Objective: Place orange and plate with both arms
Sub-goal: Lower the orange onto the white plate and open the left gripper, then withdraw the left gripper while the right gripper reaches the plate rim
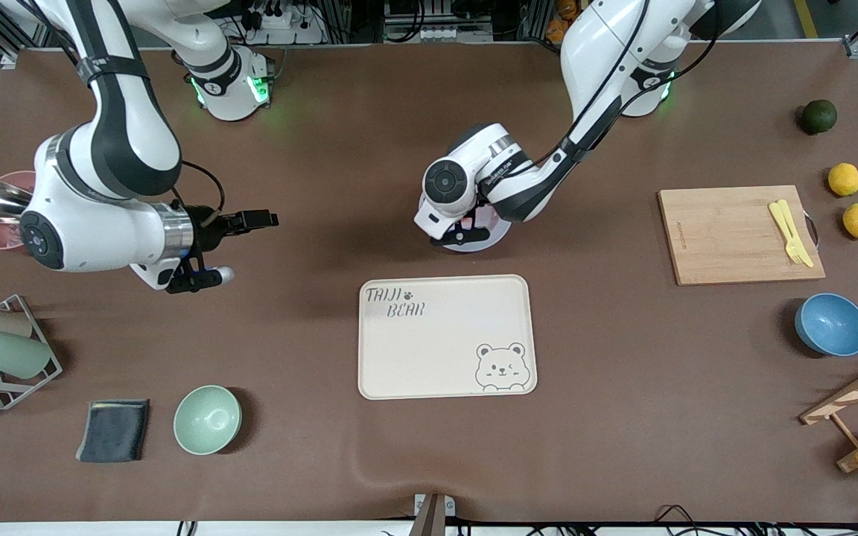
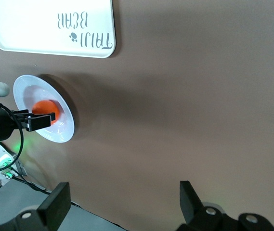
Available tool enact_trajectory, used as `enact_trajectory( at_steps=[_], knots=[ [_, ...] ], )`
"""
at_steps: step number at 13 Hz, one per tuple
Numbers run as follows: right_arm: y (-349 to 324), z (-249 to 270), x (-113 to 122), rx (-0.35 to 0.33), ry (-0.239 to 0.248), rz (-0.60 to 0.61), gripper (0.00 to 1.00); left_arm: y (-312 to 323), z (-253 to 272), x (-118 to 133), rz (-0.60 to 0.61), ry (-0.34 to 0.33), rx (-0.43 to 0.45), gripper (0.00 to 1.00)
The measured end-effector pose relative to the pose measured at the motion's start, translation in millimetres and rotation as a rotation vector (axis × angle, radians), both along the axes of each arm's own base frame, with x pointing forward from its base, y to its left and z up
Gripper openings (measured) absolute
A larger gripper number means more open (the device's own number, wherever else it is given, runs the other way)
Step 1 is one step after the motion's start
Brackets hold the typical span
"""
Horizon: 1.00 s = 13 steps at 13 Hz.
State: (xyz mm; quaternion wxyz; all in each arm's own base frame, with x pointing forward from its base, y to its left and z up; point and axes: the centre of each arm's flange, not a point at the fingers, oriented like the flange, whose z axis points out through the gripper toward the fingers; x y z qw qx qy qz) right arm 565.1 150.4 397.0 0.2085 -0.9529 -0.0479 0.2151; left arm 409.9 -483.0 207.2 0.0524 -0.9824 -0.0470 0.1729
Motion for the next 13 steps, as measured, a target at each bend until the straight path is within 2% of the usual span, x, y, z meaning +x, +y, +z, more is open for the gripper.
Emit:
enact_trajectory(
  at_steps=[2,5,7,10,13],
  knots=[
    [0,0,0,0.001,0.0,0.0,1.0,2,31,21,0.024,-0.051,-0.031,1.0],
    [5,0,-1,0.002,0.001,0.007,1.0,30,141,66,0.093,-0.2,-0.082,1.0],
    [10,-3,-2,0.003,0.005,0.016,1.0,59,212,84,0.144,-0.302,-0.105,1.0],
    [26,-14,-3,0.005,0.006,0.028,1.0,89,279,88,0.172,-0.39,-0.11,1.0],
    [48,-31,-5,0.015,0.017,0.043,1.0,116,323,91,0.103,-0.434,-0.112,1.0]
  ],
)
